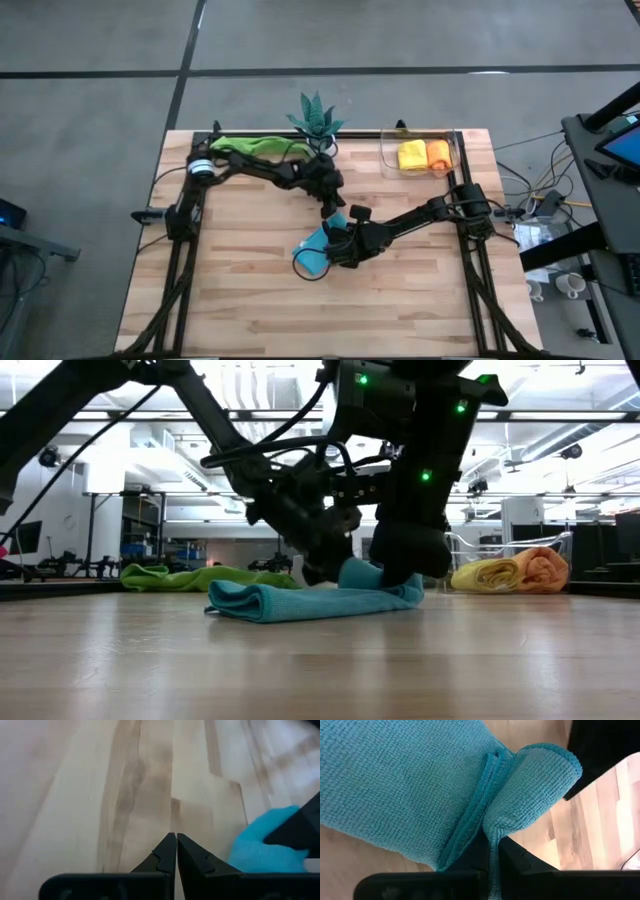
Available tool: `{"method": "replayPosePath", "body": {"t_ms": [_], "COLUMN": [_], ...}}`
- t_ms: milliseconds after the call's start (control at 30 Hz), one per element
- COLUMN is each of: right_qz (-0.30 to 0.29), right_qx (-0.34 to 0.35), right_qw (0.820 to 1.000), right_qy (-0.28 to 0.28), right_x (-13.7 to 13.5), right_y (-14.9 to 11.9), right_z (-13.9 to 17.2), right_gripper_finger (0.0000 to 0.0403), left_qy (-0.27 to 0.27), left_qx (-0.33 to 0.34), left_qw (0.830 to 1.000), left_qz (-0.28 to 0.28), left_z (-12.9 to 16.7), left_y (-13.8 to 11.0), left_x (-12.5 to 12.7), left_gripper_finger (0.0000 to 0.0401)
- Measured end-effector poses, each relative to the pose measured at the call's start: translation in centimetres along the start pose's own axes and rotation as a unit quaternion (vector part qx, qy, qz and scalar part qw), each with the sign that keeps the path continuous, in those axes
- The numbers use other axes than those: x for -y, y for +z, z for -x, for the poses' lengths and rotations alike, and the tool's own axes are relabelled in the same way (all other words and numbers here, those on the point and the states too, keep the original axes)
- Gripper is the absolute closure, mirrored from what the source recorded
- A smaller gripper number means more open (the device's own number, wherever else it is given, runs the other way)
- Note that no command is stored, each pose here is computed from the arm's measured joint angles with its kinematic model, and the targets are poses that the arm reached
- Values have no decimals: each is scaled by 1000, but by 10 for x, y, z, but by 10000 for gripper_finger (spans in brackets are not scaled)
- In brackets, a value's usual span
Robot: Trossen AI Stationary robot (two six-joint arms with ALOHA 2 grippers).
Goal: Roll microfiber towels into tight, uniform cylinder then place into a basket
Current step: Roll the blue microfiber cloth
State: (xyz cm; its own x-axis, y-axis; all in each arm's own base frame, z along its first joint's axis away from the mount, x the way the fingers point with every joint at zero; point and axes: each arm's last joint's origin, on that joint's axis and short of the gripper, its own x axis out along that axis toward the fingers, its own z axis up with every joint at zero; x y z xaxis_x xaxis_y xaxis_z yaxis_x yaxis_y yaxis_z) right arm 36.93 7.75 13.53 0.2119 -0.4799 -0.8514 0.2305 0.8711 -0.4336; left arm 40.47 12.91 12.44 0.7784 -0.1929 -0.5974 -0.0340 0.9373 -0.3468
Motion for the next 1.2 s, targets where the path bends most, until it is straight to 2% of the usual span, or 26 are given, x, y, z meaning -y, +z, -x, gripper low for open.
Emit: {"method": "replayPosePath", "body": {"t_ms": [200,367,500,700,833,1067,1200], "right_qz": [1,2,2,2,2,2,1], "right_qx": [-1,-3,-3,-3,-3,-3,-1], "right_qw": [1000,1000,1000,1000,1000,1000,1000], "right_qy": [-2,-3,-3,-3,-3,-3,-2], "right_x": [0,0,0,0,0,0,0], "right_y": [-1,-2,-3,-3,-3,-3,-2], "right_z": [-1,-2,-2,-2,-2,-2,-2], "right_gripper_finger": [394,394,394,394,394,394,394], "left_qy": [-13,-57,-67,-76,-76,-75,-77], "left_qx": [-2,-15,-40,-38,-23,-29,-14], "left_qw": [1000,998,997,995,995,993,988], "left_qz": [-1,-11,-30,-45,-64,-88,-135], "left_z": [-1,-4,-8,-6,6,18,17], "left_y": [-2,-3,-9,-6,1,-9,-11], "left_x": [1,14,24,36,43,46,48], "left_gripper_finger": [401,401,401,401,401,401,401]}}
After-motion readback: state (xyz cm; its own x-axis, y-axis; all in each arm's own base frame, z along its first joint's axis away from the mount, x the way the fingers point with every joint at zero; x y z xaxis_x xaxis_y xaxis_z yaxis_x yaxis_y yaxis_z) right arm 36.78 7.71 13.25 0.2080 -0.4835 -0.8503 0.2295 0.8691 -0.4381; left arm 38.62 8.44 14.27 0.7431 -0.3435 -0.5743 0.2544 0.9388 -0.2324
